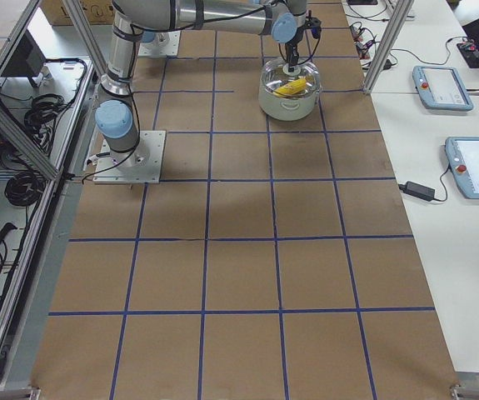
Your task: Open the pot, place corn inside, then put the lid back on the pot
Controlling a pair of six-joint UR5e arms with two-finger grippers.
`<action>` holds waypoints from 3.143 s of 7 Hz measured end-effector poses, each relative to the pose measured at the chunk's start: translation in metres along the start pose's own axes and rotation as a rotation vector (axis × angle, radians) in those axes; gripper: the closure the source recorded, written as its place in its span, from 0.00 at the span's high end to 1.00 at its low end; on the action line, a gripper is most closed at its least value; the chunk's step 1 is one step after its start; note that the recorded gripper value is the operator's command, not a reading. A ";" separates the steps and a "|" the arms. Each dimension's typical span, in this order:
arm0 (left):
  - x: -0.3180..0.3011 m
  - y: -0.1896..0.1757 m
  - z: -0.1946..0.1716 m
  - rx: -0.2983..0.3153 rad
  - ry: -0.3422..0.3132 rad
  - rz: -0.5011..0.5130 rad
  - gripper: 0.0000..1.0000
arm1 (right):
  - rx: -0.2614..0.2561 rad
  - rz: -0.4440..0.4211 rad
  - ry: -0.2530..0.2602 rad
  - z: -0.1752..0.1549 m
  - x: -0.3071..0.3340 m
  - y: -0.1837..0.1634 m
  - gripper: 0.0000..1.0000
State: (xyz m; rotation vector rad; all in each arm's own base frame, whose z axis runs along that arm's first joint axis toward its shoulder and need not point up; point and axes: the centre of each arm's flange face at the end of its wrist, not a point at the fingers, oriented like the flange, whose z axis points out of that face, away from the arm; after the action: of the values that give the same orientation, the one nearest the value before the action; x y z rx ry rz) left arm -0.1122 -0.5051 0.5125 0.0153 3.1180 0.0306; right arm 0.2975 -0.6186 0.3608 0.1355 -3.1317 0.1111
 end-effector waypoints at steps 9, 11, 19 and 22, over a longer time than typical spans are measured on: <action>0.000 -0.001 0.001 0.005 0.001 -0.017 1.00 | -0.015 -0.005 0.004 0.001 0.000 0.001 0.85; 0.000 -0.001 0.001 0.005 0.001 -0.017 1.00 | -0.014 -0.010 0.002 0.001 0.000 0.000 0.93; 0.000 -0.002 0.001 0.008 0.001 -0.016 1.00 | 0.120 -0.034 0.019 -0.081 0.101 -0.031 0.99; -0.004 -0.003 -0.003 0.013 0.009 -0.031 1.00 | 0.135 -0.026 0.035 -0.135 0.161 -0.008 0.99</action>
State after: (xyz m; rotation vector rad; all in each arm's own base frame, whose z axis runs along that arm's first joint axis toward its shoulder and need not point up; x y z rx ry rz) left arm -0.1086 -0.5079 0.5153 -0.0325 3.1269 0.0092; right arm 0.1382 -0.6310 0.4970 0.1725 -3.0855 0.3215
